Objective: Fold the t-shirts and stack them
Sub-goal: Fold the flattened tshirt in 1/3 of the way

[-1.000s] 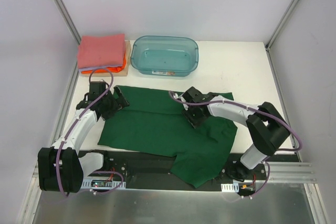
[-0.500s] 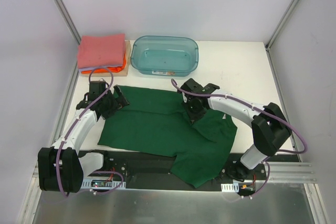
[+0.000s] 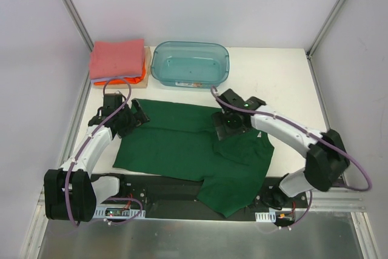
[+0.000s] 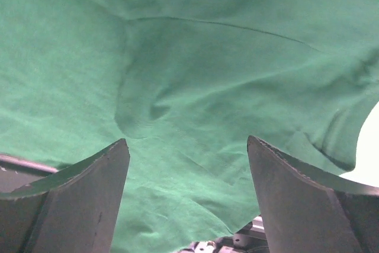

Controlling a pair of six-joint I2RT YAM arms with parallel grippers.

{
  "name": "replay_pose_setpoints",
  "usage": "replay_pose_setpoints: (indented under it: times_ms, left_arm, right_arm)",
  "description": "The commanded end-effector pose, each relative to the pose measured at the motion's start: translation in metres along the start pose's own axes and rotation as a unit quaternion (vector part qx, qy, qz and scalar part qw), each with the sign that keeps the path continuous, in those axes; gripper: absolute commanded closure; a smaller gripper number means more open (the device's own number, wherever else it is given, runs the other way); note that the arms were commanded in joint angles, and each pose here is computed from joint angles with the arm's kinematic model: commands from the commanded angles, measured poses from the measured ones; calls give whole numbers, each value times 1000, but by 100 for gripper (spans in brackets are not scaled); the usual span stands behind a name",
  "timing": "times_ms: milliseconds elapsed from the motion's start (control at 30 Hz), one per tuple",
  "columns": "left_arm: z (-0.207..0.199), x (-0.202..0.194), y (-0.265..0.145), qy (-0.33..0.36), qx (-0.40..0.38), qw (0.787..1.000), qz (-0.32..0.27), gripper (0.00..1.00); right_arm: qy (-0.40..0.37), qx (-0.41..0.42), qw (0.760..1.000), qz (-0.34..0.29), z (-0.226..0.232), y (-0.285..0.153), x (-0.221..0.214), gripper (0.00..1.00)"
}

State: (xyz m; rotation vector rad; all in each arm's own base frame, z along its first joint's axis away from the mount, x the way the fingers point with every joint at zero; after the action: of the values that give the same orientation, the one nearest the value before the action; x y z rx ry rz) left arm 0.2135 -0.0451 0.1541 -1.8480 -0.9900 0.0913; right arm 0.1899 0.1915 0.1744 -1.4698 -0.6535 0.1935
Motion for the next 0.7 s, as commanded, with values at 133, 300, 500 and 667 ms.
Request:
replay_pose_setpoints:
  times_ms: [133, 300, 500, 667]
  left_arm:
    - [-23, 13, -1, 9, -43, 999, 21, 1]
    - [-36, 24, 8, 5, -67, 998, 17, 1]
    - [-50, 42, 33, 4, -66, 997, 25, 1]
    - [-52, 55, 50, 9, -44, 999, 12, 1]
  right_arm:
    - [236, -2, 965, -118, -52, -5, -36, 19]
    - [290, 15, 948, -129, -63, 11, -51, 27]
    - [316, 34, 944, -84, -61, 28, -63, 34]
    - [325, 32, 942, -77, -58, 33, -78, 35]
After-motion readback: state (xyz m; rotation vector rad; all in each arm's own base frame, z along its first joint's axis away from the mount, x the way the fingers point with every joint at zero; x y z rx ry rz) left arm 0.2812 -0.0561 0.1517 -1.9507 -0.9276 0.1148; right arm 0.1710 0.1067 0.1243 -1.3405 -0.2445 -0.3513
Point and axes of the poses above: each gripper's point midway between its finger pads, its own y axis out along the fingers, its own z axis along the line the jaws close on, x = y × z, the point moved 9 cm from there along -y, back along the fingers, and after that the axes turned 8 degrees about -y, right-handed, at the moved point
